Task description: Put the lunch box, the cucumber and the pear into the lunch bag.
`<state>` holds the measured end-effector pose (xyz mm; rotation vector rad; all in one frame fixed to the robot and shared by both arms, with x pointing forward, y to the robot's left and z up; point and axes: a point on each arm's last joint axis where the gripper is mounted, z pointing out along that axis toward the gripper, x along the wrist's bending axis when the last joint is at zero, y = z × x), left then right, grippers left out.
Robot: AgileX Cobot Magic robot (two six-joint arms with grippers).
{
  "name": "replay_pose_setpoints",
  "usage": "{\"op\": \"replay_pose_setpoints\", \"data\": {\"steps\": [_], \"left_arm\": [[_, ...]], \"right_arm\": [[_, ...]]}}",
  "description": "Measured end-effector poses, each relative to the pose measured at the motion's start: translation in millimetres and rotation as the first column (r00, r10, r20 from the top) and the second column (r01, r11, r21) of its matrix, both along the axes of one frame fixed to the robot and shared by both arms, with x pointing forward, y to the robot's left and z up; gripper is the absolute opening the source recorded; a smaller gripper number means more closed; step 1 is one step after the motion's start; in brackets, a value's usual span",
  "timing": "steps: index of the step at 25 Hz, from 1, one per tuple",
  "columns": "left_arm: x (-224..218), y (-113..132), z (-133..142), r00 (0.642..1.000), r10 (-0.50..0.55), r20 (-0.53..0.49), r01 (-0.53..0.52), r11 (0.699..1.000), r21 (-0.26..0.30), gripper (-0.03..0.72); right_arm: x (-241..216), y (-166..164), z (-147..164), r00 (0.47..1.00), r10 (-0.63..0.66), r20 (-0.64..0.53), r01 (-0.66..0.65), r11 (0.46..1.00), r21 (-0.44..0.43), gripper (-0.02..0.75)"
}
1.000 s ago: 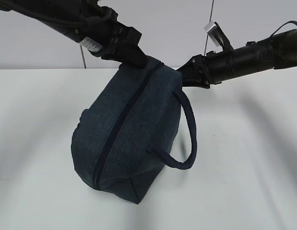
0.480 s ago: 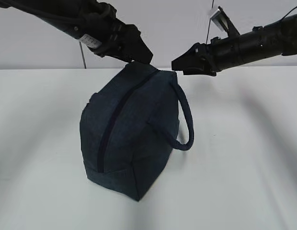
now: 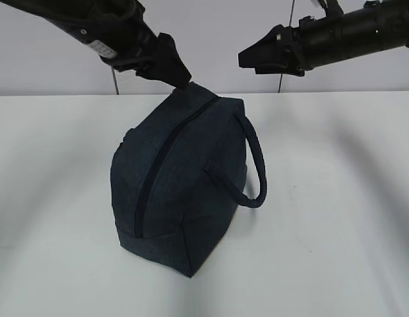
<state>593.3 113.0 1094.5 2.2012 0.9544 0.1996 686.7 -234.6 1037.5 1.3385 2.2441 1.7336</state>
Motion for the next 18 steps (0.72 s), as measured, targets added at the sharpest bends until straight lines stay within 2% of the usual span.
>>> {"op": "replay_pose_setpoints", "data": {"steps": [6,11,18], "left_arm": [[-10,14,14,0.998,0.057,0.008,-0.057,0.995,0.083,0.46],[-20,21,15,0.992,0.094,-0.08,-0.083,0.987,0.14,0.46],[-31,27,14,0.973,0.131,-0.19,-0.093,0.976,0.197,0.46]], "right_arm": [[-8,3,13,0.999,0.025,-0.036,-0.023,0.999,0.045,0.499],[-16,7,14,0.988,0.085,-0.13,-0.071,0.991,0.112,0.499],[-18,8,16,0.979,0.098,-0.181,-0.072,0.987,0.143,0.499]]}}
